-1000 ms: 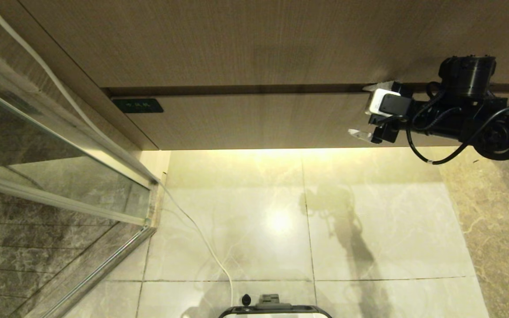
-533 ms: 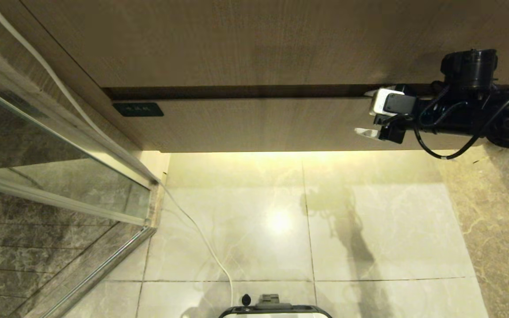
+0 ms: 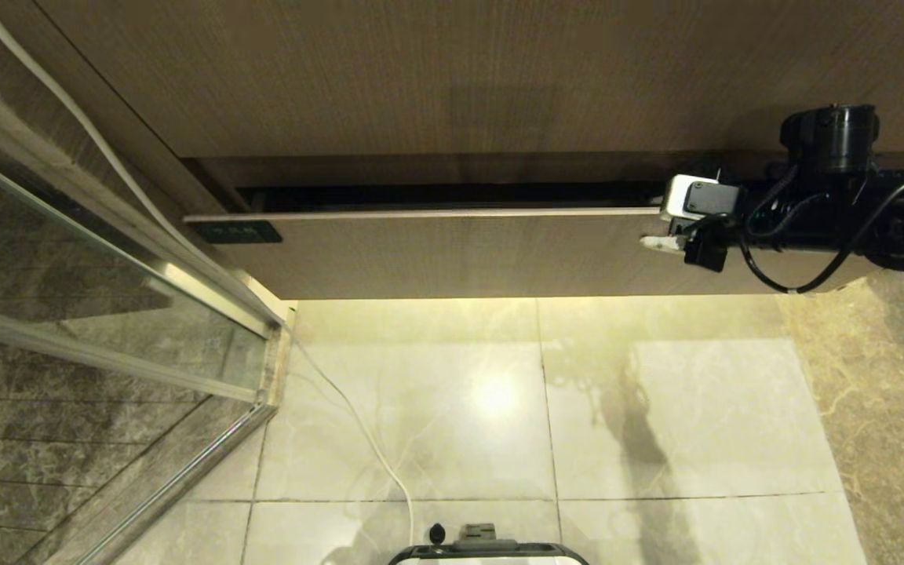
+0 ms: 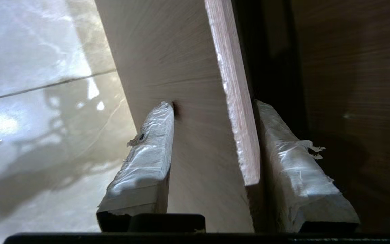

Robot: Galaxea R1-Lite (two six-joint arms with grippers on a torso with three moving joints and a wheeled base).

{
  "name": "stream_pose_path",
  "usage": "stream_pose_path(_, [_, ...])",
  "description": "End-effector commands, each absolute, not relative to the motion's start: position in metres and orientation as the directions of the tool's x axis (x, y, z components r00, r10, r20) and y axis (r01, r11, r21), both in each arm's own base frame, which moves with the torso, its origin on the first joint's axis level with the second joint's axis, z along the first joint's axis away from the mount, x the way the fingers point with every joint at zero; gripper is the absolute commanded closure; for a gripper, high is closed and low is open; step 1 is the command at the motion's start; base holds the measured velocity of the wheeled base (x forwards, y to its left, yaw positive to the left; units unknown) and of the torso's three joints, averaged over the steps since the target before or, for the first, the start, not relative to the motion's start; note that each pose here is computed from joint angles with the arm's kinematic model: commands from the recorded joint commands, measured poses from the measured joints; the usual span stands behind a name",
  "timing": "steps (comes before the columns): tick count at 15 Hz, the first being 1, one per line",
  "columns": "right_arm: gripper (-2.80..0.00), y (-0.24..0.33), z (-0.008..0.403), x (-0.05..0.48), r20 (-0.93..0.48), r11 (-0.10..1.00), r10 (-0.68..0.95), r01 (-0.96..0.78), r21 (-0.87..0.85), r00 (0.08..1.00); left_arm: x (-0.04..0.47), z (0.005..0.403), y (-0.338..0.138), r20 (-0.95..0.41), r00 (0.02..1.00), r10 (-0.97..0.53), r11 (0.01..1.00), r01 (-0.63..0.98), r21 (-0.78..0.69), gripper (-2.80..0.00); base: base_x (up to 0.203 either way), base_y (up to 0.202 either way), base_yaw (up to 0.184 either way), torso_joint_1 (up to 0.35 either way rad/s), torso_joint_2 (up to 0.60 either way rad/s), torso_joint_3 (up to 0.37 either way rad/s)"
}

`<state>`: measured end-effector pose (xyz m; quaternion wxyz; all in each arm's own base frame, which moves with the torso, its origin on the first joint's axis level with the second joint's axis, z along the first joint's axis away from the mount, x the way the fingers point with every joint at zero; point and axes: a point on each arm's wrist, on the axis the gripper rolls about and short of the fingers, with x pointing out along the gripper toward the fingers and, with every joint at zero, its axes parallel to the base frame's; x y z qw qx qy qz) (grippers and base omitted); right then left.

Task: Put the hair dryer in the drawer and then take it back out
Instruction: Pull open the drawer

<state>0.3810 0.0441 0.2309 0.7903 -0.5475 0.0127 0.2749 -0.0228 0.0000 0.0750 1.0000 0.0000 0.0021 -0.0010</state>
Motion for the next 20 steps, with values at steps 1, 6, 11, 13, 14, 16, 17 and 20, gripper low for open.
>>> stream_pose_path(1, [0.00,0.043,0.234,0.375,-0.311,0.243,0.422,-0.436,-0.866,0.852,-0.023,0.075,0.000,-0.006,1.000,-0.002,1.000,0.002,0.000,0.00,0.000,0.000,0.000,0.000,0.00,0.000])
stream_pose_path(6, [0.00,0.043,0.244,0.359,-0.301,0.293,0.430,-0.447,-0.845,0.851,-0.023,0.075,0.000,-0.006,1.000,-0.002,1.000,0.002,0.000,0.00,0.000,0.000,0.000,0.000,0.00,0.000])
stream_pose_path(11, [0.00,0.041,0.243,0.331,-0.348,0.355,0.458,-0.527,-0.772,0.818,-0.023,0.075,0.000,-0.006,1.000,-0.002,1.000,0.002,0.000,0.00,0.000,0.000,0.000,0.000,0.00,0.000])
stream_pose_path(13, [-2.80,0.039,0.241,0.318,-0.361,0.356,0.461,-0.541,-0.762,0.811,-0.023,0.075,0.000,-0.006,1.000,-0.002,1.000,0.002,0.000,0.00,0.000,0.000,0.000,0.000,0.00,0.000])
stream_pose_path(14, [-2.80,0.040,0.241,0.311,-0.364,0.352,0.464,-0.545,-0.761,0.808,-0.023,0.075,0.000,-0.006,1.000,-0.002,1.000,0.002,0.000,0.00,0.000,0.000,0.000,0.000,0.00,0.000])
stream_pose_path(16, [-2.80,0.041,0.241,0.299,-0.368,0.346,0.471,-0.551,-0.759,0.802,-0.023,0.075,0.000,-0.006,1.000,-0.002,1.000,0.002,0.000,0.00,0.000,0.000,0.000,0.000,0.00,0.000])
stream_pose_path(17, [-2.80,0.041,0.242,0.292,-0.367,0.346,0.471,-0.551,-0.760,0.802,-0.023,0.075,0.000,-0.006,1.000,-0.002,1.000,0.002,0.000,0.00,0.000,0.000,0.000,0.000,0.00,0.000])
stream_pose_path(20, [-2.80,0.040,0.241,0.277,-0.371,0.346,0.470,-0.554,-0.757,0.801,-0.023,0.075,0.000,-0.005,1.000,-0.002,1.000,0.002,0.000,0.00,0.000,0.000,0.000,0.000,0.00,0.000])
